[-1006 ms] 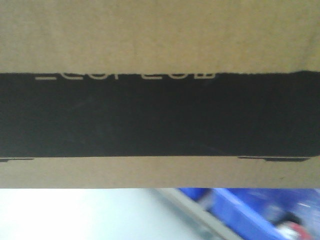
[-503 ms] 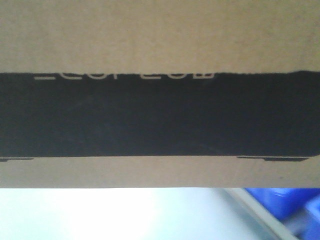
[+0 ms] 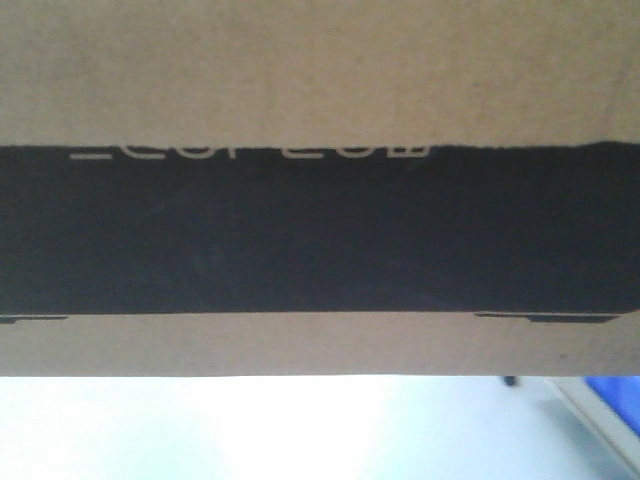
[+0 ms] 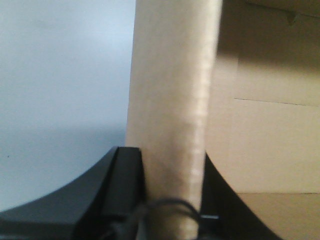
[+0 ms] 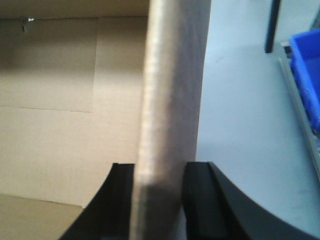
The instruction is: Grab box from left shelf to table start
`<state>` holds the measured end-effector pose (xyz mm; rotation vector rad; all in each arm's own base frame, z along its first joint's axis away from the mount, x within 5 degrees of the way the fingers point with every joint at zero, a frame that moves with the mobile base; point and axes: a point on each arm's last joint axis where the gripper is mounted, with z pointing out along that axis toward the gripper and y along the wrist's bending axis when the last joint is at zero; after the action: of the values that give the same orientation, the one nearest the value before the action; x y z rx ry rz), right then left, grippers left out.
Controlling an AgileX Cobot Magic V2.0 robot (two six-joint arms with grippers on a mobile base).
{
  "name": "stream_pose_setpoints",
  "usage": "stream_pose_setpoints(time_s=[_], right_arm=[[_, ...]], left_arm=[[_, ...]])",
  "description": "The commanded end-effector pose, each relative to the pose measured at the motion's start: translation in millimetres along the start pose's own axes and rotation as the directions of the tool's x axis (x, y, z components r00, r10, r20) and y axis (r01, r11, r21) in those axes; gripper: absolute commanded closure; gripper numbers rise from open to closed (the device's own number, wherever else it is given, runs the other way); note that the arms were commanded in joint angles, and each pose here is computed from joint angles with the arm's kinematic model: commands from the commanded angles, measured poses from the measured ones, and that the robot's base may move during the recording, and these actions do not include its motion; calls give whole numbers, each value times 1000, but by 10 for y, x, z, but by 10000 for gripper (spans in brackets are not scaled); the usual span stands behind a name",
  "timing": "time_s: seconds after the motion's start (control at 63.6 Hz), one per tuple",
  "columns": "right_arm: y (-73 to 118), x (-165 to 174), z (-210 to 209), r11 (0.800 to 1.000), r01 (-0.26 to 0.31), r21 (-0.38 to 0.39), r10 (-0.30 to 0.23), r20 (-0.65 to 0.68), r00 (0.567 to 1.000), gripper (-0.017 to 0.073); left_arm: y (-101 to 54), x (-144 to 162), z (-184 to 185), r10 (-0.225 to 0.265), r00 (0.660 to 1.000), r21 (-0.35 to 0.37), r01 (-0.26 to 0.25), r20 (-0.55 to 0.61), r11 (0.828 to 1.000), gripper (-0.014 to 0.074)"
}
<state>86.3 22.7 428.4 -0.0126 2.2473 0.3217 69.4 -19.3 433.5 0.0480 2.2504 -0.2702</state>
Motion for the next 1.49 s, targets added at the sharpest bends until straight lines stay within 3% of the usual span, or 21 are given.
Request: stream_pose_setpoints(time_s=[0.0,1.478], right_arm=[[-16,-130,-67,999,23,35,-27,121,992,503],[-16,-130,-67,999,23,35,-27,121,992,503]], left_arm=[[-78,-140,-130,-43,988,89,30,149,996,609],[-80,-179,-137,-44,980,93,26,192,995,609]])
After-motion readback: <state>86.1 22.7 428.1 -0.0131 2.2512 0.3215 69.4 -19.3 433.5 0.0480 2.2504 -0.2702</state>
